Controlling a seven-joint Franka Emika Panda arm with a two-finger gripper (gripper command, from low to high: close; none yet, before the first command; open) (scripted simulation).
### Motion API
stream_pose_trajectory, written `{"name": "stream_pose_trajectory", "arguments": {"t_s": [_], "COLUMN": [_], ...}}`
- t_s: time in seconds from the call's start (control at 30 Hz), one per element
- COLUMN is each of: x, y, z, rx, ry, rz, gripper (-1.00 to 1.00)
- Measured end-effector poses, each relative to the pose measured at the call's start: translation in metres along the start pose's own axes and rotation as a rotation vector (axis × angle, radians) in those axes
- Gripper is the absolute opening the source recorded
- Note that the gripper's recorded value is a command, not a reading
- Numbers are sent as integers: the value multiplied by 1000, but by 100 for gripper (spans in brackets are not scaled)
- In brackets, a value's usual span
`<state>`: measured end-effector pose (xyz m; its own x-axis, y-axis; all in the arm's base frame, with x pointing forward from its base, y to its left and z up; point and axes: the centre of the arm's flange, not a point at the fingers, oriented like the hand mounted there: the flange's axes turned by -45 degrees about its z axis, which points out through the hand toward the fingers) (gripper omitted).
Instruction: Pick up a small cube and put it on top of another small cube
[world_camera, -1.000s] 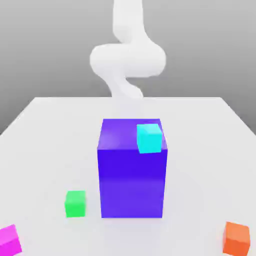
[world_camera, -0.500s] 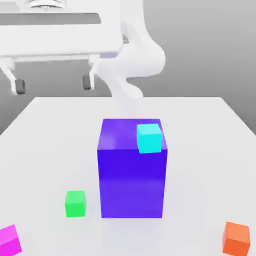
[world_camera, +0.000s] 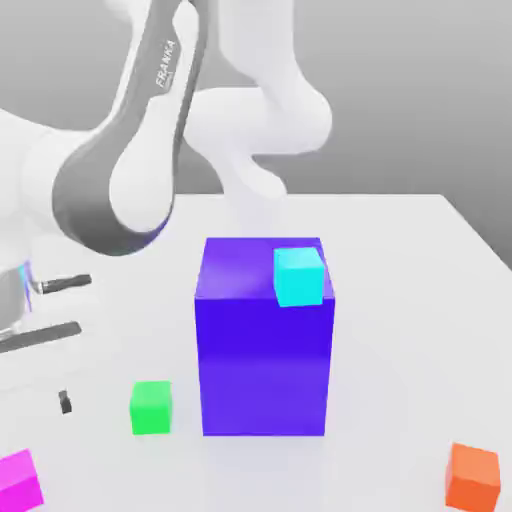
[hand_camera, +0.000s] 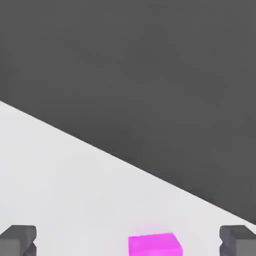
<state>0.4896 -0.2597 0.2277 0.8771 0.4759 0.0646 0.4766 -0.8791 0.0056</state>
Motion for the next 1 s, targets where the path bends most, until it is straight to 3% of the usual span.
{"name": "stream_pose_trajectory", "arguments": {"t_s": [0.2,0.23,0.43,0.6,1.0], "x": [-29,-31,-31,-28,-52], "y": [11,11,10,9,-111], "z": [87,95,100,43,-7], "rx": [5,6,9,11,53], "ry": [-64,-64,-65,-65,-57], "rz": [-44,-43,-43,-50,-397], "gripper": [0,-100,-100,-100,-100]}}
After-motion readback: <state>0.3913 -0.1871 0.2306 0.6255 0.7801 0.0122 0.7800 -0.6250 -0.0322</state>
